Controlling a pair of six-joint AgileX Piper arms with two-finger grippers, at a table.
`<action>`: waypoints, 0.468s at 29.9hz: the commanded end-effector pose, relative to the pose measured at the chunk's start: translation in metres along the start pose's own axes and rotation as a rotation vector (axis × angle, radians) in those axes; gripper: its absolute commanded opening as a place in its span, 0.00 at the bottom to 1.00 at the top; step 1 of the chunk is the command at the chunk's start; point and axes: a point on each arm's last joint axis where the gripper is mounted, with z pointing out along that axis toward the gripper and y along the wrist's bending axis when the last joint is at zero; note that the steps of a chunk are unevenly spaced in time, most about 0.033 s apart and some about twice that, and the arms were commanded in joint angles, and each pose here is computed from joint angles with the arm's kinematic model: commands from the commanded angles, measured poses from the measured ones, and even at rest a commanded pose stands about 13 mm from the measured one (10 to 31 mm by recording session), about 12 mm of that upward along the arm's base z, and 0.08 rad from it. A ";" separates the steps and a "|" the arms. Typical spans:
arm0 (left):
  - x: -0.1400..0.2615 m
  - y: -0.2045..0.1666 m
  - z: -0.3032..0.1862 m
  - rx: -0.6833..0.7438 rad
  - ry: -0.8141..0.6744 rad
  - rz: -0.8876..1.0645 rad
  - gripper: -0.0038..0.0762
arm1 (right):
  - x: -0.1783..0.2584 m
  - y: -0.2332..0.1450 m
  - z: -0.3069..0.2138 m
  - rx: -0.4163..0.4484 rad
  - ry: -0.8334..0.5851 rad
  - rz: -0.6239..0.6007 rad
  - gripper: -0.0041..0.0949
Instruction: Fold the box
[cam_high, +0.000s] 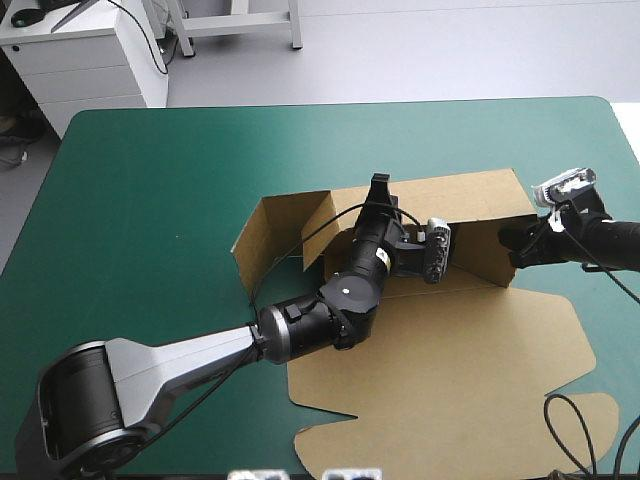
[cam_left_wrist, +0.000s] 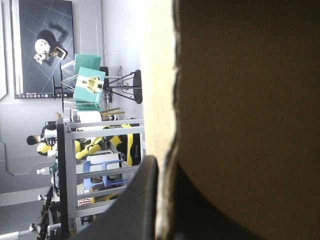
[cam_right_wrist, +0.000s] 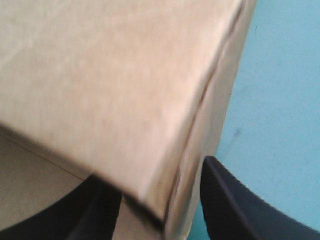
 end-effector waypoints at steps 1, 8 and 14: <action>0.001 0.024 -0.015 -0.057 -0.031 -0.048 0.04 | -0.013 -0.001 -0.002 0.000 -0.088 -0.005 0.49; 0.001 0.024 -0.015 -0.057 -0.033 -0.048 0.04 | -0.010 -0.012 0.007 0.037 -0.093 0.034 0.15; 0.001 0.024 -0.015 -0.057 -0.033 -0.048 0.04 | -0.010 -0.011 0.007 0.030 -0.093 0.035 0.04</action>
